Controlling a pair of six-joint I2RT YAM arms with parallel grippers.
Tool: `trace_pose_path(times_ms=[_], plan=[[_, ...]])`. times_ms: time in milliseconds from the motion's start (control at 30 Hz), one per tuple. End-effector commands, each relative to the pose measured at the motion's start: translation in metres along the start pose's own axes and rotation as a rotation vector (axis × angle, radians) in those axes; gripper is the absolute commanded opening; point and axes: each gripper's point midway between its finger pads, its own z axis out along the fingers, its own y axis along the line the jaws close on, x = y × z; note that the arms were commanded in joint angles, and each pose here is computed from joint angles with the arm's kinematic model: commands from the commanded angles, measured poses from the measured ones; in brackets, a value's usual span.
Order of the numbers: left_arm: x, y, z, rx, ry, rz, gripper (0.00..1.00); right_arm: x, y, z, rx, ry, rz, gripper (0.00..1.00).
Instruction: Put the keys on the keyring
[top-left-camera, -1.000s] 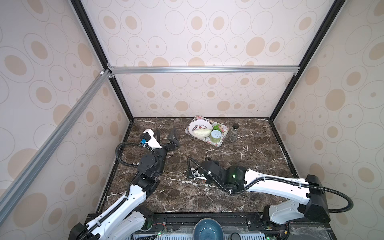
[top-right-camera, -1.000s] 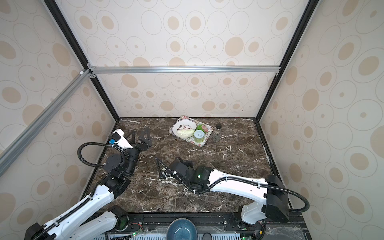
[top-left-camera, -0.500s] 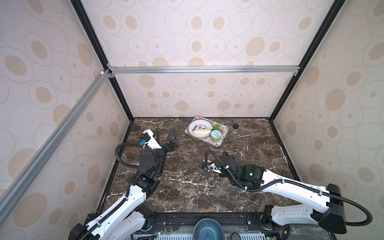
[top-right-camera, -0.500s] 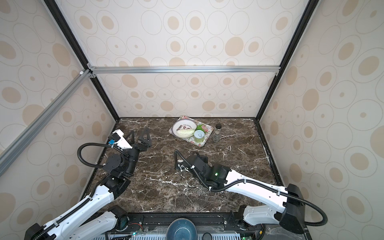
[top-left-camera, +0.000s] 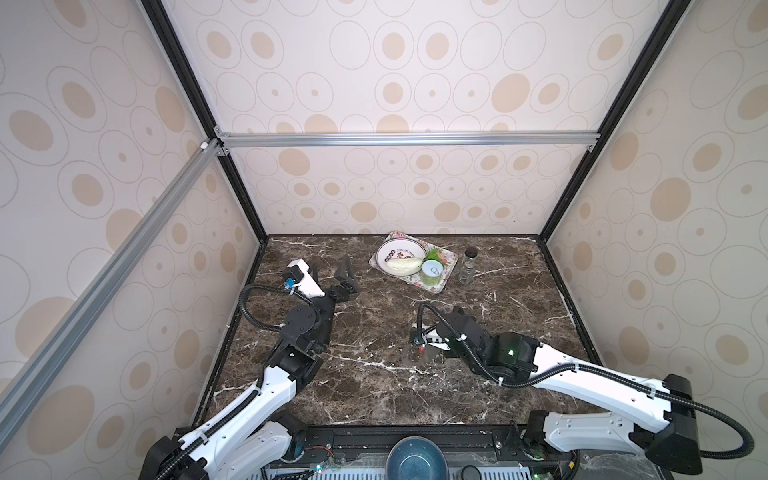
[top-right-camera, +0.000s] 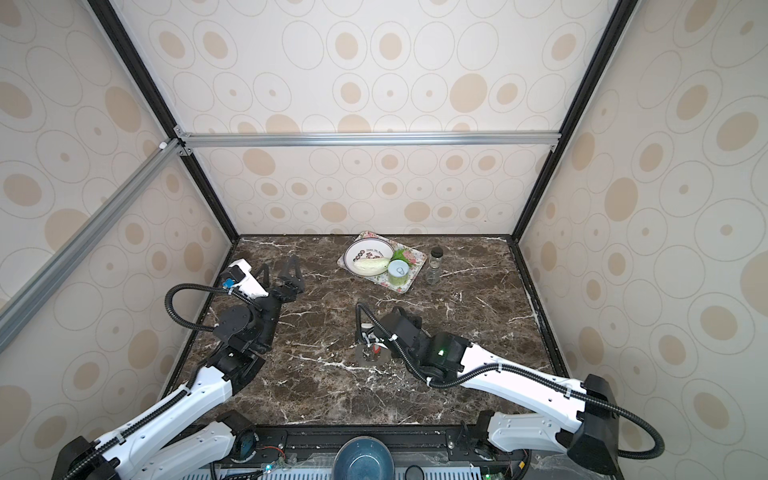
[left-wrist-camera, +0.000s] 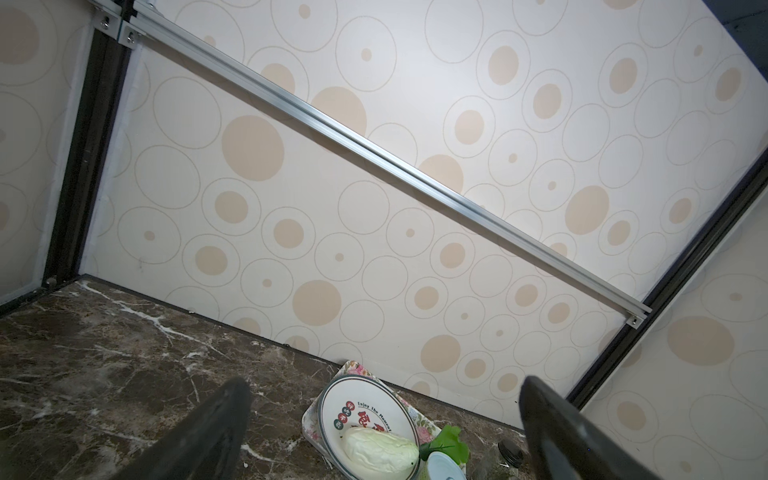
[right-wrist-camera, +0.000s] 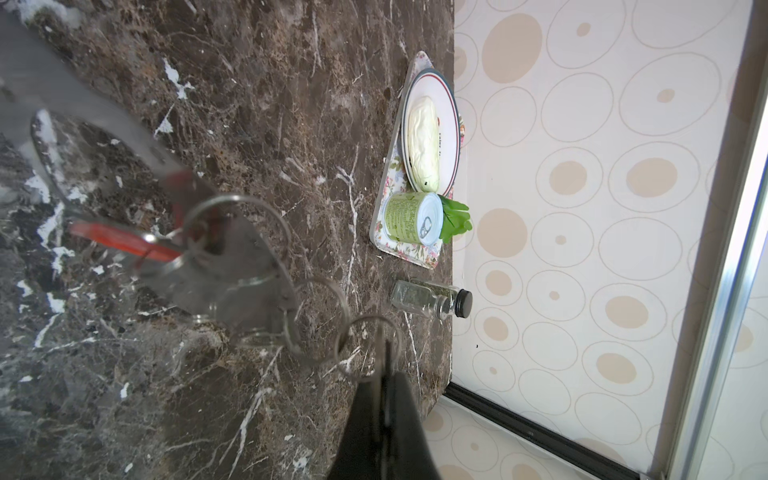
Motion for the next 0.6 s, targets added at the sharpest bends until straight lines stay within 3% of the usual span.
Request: trace_pose_path(times_ms=[0,567], plan=[[-0.016,-0.001,0.001,-0.021,-0.049,-0.014,1.0,-0.006,0.009,0.011,-0.027,-0.003,-0.011,0.0],[-0.025,0.009,-0.006,-0.062,-0.089,-0.008,1.0,-0.031,0.024,0.109,-0.059,0.012,0.097,0.0]])
